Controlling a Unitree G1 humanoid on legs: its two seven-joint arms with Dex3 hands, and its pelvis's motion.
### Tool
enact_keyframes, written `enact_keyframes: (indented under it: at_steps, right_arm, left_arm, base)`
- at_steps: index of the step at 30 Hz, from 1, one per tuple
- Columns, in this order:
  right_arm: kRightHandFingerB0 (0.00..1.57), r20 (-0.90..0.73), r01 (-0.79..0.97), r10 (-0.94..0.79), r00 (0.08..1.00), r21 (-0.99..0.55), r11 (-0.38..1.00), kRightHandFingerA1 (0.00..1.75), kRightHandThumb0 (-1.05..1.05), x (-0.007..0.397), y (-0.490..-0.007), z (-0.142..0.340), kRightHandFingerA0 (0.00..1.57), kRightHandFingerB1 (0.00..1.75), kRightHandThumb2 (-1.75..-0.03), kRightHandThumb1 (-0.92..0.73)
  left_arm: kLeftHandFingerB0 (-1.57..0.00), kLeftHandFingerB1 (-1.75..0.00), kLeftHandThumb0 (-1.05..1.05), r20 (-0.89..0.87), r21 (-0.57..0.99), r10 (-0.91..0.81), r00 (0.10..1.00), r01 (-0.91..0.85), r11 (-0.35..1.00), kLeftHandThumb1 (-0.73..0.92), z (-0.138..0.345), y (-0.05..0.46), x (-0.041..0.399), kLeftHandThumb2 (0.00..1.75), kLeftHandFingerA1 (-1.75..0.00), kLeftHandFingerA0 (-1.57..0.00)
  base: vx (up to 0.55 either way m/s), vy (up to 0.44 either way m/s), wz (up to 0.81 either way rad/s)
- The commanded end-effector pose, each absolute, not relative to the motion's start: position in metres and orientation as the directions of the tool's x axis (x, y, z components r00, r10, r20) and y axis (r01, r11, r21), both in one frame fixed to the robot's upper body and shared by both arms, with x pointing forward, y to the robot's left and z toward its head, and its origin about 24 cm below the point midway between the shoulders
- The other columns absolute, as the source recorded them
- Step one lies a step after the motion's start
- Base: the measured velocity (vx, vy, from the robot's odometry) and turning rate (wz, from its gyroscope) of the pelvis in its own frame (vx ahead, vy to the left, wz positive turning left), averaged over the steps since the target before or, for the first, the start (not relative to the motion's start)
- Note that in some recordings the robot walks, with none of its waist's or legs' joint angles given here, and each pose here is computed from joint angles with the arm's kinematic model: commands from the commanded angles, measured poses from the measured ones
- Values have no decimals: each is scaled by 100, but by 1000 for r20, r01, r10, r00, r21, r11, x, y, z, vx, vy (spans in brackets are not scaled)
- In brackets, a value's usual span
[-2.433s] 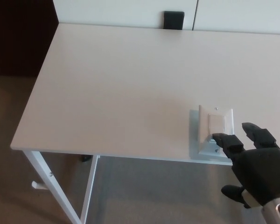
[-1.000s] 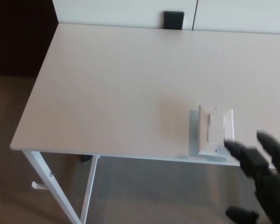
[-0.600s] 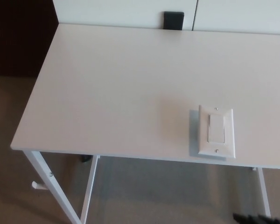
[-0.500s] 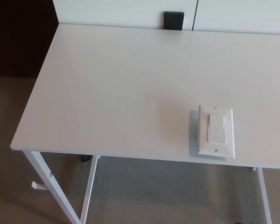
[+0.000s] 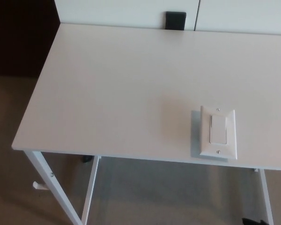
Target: The robot walk towards a table in front and then clicks the light switch button using the right hand's index finger
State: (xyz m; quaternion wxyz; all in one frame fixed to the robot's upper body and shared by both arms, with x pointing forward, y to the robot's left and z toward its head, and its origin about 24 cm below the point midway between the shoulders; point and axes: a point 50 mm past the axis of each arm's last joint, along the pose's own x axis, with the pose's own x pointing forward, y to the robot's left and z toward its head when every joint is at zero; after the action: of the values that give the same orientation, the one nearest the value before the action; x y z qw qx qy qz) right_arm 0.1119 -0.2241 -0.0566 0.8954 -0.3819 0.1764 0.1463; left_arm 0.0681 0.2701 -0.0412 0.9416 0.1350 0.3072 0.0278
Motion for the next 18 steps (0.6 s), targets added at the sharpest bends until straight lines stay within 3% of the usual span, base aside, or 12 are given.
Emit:
enact_keyframes:
  at_steps: [1, 2, 3, 18]
  right_arm:
    - [1, -462, -390, 118, 879, -555, 735, 53, -33, 113, -234, -57, 4, 48, -93, -39]
    - [1, -462, -391, 120, 879, -553, 736, 53, -33, 113, -234, -57, 4, 48, -93, -39]
    - [14, -463, -394, 123, 878, -551, 735, 47, -61, 112, -234, -58, 7, 42, -73, -49]
    - [13, -469, -409, 137, 872, -547, 730, 49, -60, 113, -233, -55, 10, 42, -74, -50]
  left_arm:
    - [-33, -35, -15, -583, 287, 148, 799, 32, 957, 63, -40, 272, 69, 58, -39, -44]
    - [-33, -35, -15, -583, 286, 149, 799, 30, 958, 63, -40, 272, 70, 58, -39, -44]
    - [-32, -35, -14, -583, 294, 158, 797, 26, 955, 64, -42, 276, 68, 58, -39, -43]
    - [-27, -33, -15, -584, 284, 197, 787, -29, 958, 63, -40, 284, 67, 59, -38, -40]
  base:
    - [0, 0, 0]
    - [0, 0, 0]
    - [0, 0, 0]
    - [0, 0, 0]
